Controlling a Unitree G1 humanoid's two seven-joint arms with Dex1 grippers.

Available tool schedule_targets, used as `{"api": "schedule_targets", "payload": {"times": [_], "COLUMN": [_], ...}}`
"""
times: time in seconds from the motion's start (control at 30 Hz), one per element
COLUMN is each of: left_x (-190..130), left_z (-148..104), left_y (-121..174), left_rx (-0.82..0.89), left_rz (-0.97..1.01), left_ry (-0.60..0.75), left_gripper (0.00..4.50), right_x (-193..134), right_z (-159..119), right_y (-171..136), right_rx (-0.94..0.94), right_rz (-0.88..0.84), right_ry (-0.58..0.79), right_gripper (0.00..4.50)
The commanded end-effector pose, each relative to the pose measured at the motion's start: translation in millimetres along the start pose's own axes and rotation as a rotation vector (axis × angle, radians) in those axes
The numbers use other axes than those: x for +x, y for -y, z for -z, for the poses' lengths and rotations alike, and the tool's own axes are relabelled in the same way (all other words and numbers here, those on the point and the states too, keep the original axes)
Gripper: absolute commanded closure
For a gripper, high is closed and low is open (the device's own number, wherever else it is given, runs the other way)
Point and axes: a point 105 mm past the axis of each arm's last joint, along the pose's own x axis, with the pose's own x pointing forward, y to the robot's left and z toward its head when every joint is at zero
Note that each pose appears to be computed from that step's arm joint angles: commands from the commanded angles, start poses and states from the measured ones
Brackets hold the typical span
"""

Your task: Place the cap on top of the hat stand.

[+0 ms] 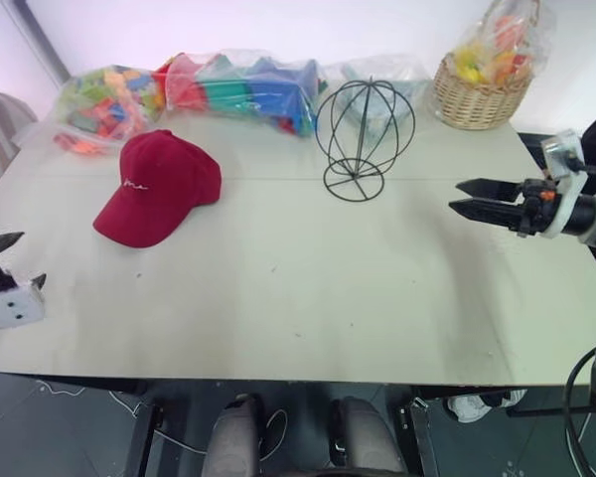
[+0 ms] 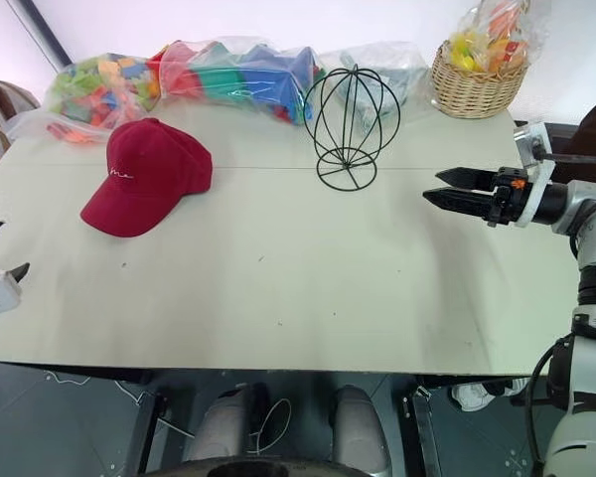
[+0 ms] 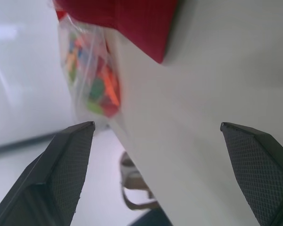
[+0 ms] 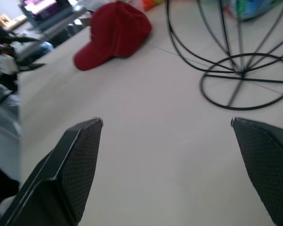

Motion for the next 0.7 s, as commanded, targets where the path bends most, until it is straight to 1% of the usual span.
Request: {"api": "schedule_targets", "payload": {"times": [0.03, 0.1, 0.17, 0.27, 0.37, 0.57, 0.7], "left_x": [2, 6, 13, 24, 34, 56, 67], "left_z": [1, 1, 2, 2, 0, -17, -27], "left_y": [-1, 2, 3, 0, -3, -9, -6], "left_rx": [0.147, 0.183, 0.204, 0.225, 0.239, 0.262, 0.268], "left_rz": [-0.039, -0.051, -0.062, -0.086, -0.113, -0.154, -0.153], "left_ry": [0.035, 0.039, 0.032, 0.028, 0.024, 0.080, 0.112], "left_gripper": [0.04, 0.04, 0.04, 0.04, 0.04, 0.04, 0.04], "right_x": [-2, -3, -1, 6, 11, 12, 12], "right_z": [-12, -11, -9, -13, -17, -17, -15], "right_y": [-28, -37, -49, -66, -76, -75, -72], "right_rx": [-0.024, -0.003, -0.014, -0.038, -0.059, -0.061, -0.058], "right_rz": [-0.098, -0.121, -0.147, -0.184, -0.195, -0.168, -0.154], "right_ry": [0.012, 0.004, -0.033, -0.042, -0.043, -0.042, -0.044], "right_gripper": [0.00, 0.00, 0.00, 0.00, 0.00, 0.00, 0.00]}}
